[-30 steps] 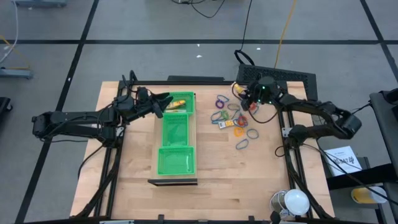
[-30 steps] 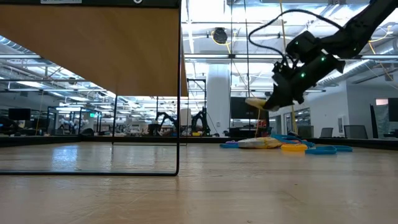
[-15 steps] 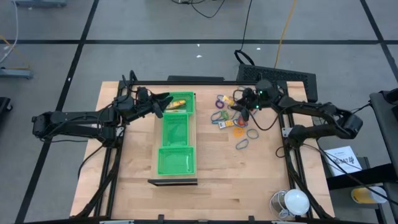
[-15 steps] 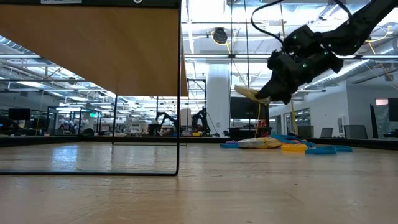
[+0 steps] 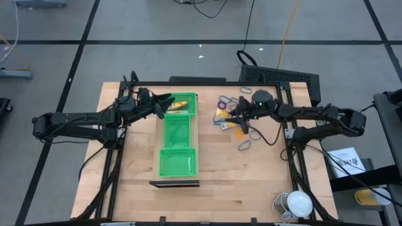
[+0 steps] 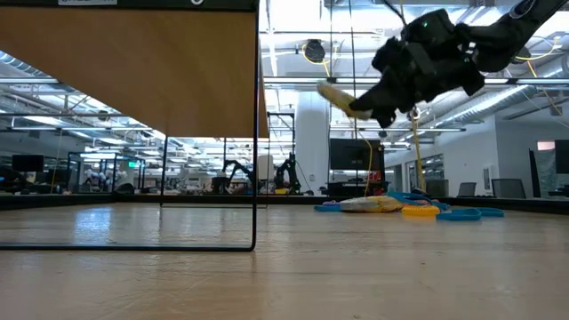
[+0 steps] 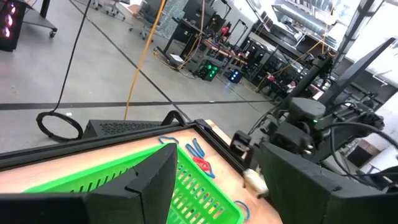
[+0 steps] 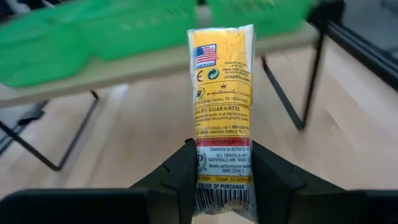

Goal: Pick & Place Office Desk Supplies
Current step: Put the yellow crayon box into the top green bin on the shelf

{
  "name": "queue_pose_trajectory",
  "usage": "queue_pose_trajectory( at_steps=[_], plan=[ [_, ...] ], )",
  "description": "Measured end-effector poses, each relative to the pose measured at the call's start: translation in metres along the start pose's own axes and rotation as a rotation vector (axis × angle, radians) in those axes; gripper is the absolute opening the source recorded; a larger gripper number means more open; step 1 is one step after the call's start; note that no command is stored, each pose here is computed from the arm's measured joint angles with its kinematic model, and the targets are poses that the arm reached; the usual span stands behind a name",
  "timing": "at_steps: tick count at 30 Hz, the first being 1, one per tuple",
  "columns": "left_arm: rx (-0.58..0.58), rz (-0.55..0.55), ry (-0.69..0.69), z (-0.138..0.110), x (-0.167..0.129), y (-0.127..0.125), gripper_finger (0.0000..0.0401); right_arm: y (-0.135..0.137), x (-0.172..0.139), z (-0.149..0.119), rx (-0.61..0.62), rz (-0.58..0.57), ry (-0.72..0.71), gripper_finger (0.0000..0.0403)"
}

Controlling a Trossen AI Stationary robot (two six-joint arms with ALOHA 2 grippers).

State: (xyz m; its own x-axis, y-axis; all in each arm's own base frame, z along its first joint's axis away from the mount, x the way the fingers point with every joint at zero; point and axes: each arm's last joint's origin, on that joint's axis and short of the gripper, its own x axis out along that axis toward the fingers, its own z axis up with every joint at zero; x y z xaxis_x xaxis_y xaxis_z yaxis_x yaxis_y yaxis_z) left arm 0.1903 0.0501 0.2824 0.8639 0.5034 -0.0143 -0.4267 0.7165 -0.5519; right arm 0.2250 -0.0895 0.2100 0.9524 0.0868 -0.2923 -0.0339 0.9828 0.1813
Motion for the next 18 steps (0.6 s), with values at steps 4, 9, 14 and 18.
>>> queue_pose_trajectory(
  at_steps=[4, 9, 14, 18],
  plan=[
    [-0.020, -0.041, 0.015, 0.000, 0.000, -0.002, 0.0239, 0.014, 0.006, 0.008, -0.057, 0.058, -0.067, 0.0111],
    [0.016, -0.281, 0.045, -0.001, 0.003, -0.016, 0.0239, 0.027, 0.010, 0.014, -0.121, 0.112, -0.131, 0.0113],
    [0.041, -0.423, 0.006, -0.013, 0.013, -0.033, 0.0239, 0.037, 0.011, 0.021, -0.195, 0.149, -0.206, 0.0111],
    [-0.009, -0.433, 0.065, -0.023, 0.030, -0.047, 0.0239, 0.044, 0.012, 0.026, -0.271, 0.148, -0.267, 0.0112]
  ],
)
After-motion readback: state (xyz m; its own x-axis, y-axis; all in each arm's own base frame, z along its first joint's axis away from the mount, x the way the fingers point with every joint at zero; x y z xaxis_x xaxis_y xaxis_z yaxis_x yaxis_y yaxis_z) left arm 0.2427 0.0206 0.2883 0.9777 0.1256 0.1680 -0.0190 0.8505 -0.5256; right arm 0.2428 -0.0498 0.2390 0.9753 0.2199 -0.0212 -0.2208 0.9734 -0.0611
